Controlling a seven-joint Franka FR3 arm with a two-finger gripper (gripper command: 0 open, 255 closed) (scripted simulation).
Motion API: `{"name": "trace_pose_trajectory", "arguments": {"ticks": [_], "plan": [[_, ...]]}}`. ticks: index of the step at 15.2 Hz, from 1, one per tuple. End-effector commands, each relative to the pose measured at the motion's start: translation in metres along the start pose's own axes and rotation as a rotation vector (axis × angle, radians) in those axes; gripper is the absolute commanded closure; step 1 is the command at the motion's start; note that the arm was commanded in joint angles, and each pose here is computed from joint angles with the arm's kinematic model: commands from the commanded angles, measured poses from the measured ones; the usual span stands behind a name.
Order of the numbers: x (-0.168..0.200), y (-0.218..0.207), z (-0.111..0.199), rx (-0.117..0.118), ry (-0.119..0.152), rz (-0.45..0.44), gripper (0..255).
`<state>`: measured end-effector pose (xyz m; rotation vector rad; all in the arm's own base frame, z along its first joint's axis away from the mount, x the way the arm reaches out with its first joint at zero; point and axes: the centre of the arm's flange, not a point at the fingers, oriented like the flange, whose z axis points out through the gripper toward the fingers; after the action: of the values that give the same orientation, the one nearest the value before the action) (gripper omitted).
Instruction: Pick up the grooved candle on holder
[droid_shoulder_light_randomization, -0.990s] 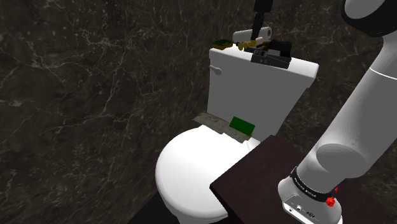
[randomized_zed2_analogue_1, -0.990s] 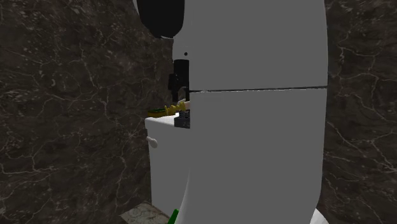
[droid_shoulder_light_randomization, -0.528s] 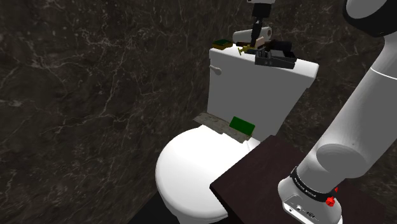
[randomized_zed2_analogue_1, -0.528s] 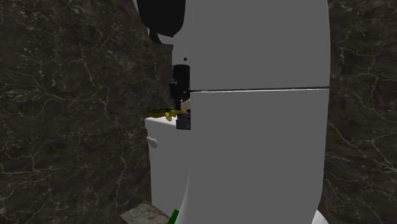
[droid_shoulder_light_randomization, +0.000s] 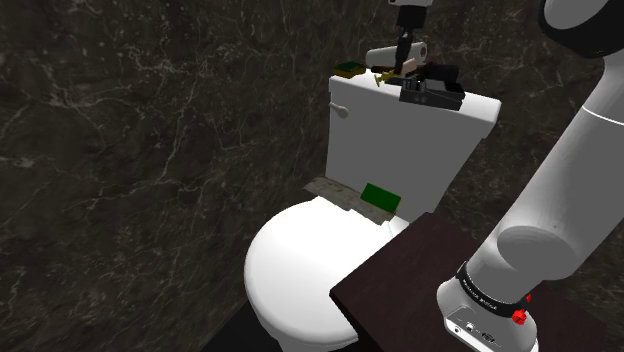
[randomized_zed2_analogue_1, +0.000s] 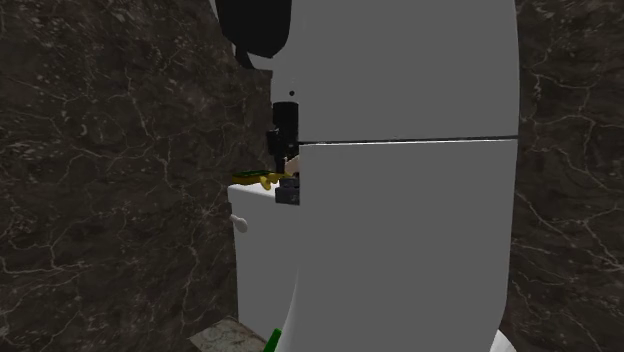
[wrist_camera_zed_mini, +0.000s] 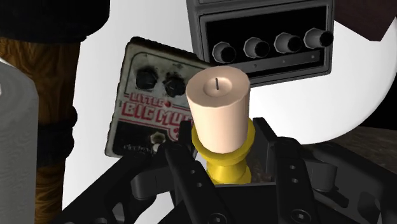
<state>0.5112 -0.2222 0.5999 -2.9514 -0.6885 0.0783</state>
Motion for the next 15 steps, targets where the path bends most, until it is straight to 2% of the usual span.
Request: {"name": "trace_pose_trajectory", "arguments": {"ticks": [1, 15], "plan": [[-0.001, 0.000, -0.003, 0.004, -0.005, 0.002, 255], [-0.003, -0.008, -0.072, 0.004, -0.005, 0.002, 255]]}}
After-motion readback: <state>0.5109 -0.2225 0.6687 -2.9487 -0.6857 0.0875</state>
